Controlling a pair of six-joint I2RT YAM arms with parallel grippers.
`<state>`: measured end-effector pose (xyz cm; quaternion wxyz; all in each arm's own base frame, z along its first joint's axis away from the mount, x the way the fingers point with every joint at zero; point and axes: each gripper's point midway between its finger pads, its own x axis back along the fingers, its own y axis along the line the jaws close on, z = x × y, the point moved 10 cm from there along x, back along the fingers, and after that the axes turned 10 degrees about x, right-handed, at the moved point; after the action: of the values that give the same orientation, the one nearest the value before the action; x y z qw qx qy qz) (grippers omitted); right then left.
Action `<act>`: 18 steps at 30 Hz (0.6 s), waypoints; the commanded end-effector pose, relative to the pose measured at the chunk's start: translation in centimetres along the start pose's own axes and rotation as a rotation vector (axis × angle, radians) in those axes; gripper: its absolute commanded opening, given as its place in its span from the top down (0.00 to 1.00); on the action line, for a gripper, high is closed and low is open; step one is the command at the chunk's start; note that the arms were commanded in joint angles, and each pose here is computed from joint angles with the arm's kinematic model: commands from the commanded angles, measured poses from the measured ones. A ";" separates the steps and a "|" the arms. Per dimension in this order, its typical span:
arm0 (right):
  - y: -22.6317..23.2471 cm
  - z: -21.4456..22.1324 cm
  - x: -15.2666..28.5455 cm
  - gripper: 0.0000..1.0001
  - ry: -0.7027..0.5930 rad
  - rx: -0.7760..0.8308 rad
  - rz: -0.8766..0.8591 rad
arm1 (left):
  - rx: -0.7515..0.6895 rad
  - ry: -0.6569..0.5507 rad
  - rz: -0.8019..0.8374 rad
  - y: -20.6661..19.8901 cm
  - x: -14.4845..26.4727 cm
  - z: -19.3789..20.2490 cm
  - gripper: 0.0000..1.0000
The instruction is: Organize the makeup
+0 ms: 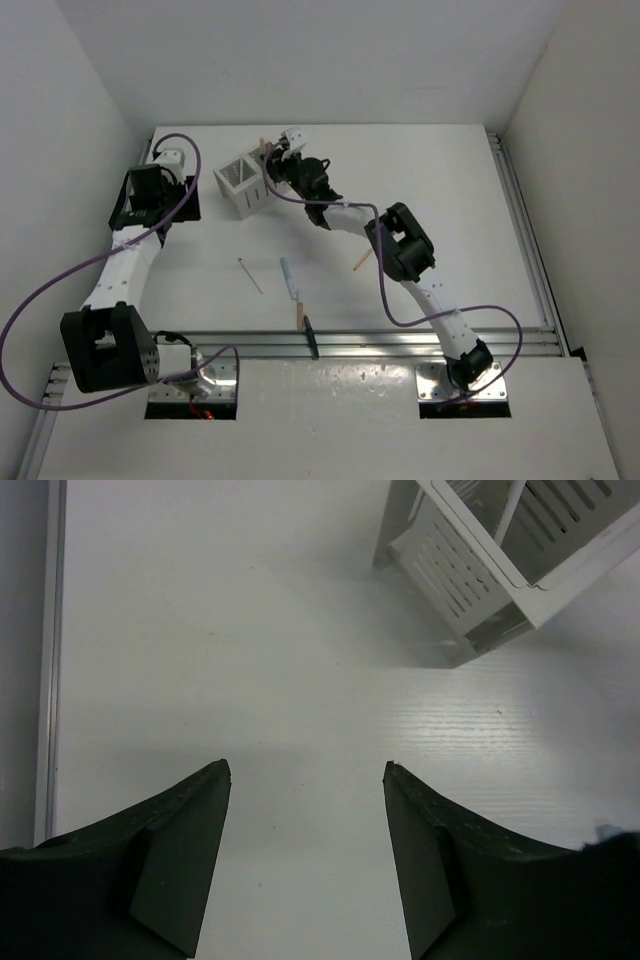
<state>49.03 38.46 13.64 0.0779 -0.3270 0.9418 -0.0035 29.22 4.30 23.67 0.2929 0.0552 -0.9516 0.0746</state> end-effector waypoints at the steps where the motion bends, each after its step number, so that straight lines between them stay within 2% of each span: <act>1: 0.2 -3.2 0.3 0.82 -0.114 -0.035 0.040 | -0.004 -0.021 0.000 -0.1 0.0 -0.2 0.31; 2: 0.1 -2.9 0.5 0.74 -0.106 -0.033 0.047 | -0.004 -0.020 0.013 -0.2 0.0 -0.2 0.30; 3: 0.0 -3.1 0.5 0.61 -0.105 -0.032 0.046 | -0.004 -0.019 0.024 -0.3 0.0 -0.2 0.30; 6: 0.0 -5.4 0.3 0.45 -0.139 -0.019 0.025 | -0.005 -0.015 0.068 -0.7 0.0 -0.2 0.30; 8: 0.0 -5.6 0.5 0.41 -0.140 0.003 0.014 | -0.022 -0.011 0.093 -1.6 -0.1 -0.1 0.30; 13: -0.5 -10.0 1.7 0.30 -0.223 0.036 0.054 | -0.030 -0.041 0.156 -3.3 0.4 -1.3 0.30; 14: -0.8 -11.8 2.0 0.29 -0.251 0.046 0.079 | -0.030 -0.029 0.173 -4.0 0.7 -1.5 0.30; 17: -1.5 -14.0 4.3 0.21 -0.232 0.062 0.146 | 0.034 0.052 0.182 -5.6 1.1 -0.1 0.30; 18: -1.6 -16.4 5.3 0.19 -0.254 0.082 0.166 | 0.053 0.083 0.176 -6.1 1.2 0.6 0.30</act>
<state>45.48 35.32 20.07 0.1098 -0.2888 0.9510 -0.0137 29.31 -0.05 23.94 0.3071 -0.0235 -0.9472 0.0887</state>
